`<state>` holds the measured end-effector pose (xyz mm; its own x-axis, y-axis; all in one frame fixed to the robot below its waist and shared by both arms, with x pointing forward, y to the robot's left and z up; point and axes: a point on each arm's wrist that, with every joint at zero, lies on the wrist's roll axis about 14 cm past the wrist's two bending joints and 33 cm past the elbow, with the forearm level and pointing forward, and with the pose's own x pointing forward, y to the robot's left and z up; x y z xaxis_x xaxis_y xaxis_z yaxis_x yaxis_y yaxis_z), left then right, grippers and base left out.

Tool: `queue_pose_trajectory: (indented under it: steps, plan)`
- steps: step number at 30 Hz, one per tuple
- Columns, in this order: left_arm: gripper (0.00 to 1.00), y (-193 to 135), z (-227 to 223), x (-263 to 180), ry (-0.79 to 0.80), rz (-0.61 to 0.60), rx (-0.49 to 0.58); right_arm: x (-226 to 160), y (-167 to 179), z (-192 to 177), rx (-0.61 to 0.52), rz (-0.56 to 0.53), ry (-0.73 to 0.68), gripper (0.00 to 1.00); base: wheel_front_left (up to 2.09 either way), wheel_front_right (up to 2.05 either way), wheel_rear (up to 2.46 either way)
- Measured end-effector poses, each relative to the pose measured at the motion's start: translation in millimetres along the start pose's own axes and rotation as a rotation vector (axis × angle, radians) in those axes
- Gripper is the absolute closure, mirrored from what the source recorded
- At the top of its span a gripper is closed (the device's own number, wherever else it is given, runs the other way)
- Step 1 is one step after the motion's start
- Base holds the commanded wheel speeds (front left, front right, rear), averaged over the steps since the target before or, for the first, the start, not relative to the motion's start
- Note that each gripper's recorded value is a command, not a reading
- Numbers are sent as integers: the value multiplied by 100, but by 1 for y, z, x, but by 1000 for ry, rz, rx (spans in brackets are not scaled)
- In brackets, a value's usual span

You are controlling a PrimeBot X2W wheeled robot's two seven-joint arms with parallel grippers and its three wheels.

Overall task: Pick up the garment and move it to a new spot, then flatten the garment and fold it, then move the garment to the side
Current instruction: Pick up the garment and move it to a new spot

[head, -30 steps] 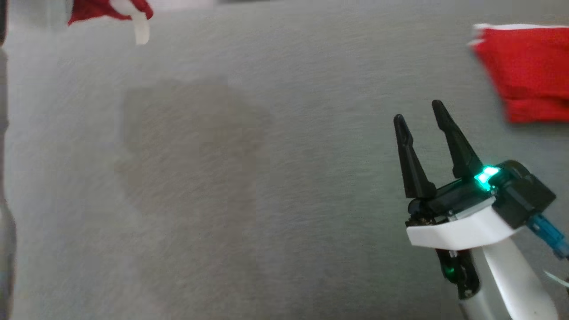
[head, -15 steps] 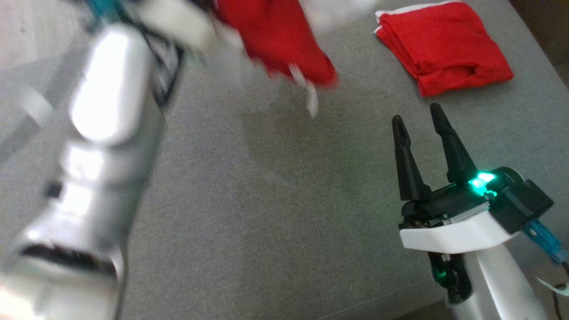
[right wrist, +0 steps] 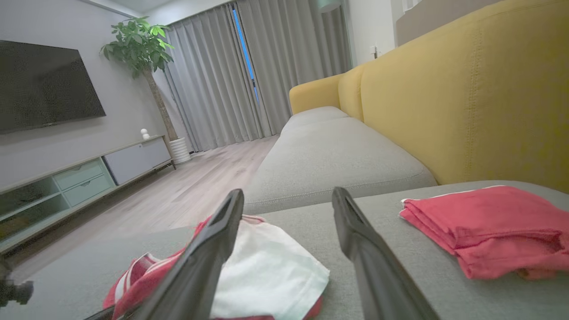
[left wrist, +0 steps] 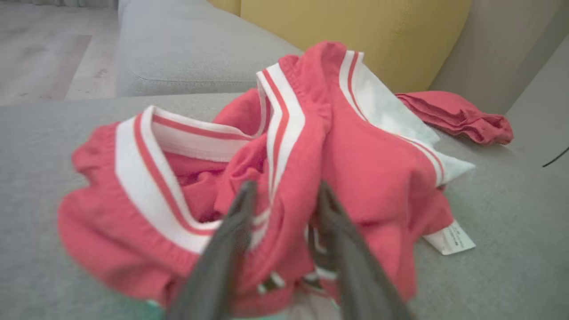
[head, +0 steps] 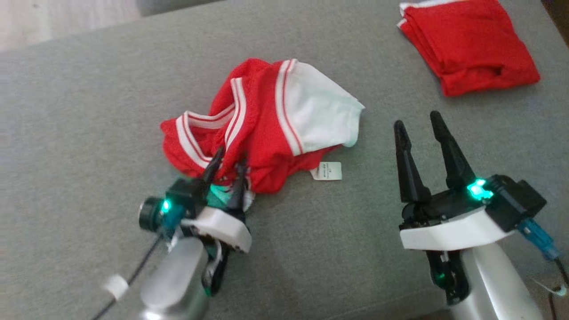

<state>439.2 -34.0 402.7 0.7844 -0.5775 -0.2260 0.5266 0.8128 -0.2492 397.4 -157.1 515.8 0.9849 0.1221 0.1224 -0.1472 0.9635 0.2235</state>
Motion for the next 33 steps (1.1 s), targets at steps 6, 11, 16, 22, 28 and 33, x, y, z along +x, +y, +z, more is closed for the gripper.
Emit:
queue_pose_trajectory:
  steps: [6, 11, 16, 22, 28, 33]
  plan:
    - [0, -6, 34, -50, -146, 133, 12, -20, 14, -13, 13, 26, 49, 0, 0, 0, 0]
    - [0, -2, 76, -106, -316, 245, 95, -49, 20, -23, 17, 26, 88, 0, 0, 0, 0]
    - [0, 19, 88, -165, -404, 398, 105, -64, 19, -18, -6, 24, 73, 0, 0, 0, 0]
    - [0, 40, 65, -230, -400, 566, 114, -88, 32, -25, -21, 57, 93, 0, 0, 0, 0]
    - [0, 42, 36, -253, -342, 608, 96, -93, 39, -27, -20, 78, 99, 0, 0, 0, 0]
    - [0, 44, 33, -256, -334, 611, 101, -92, 40, -28, -20, 84, 100, 0, 0, 0, 0]
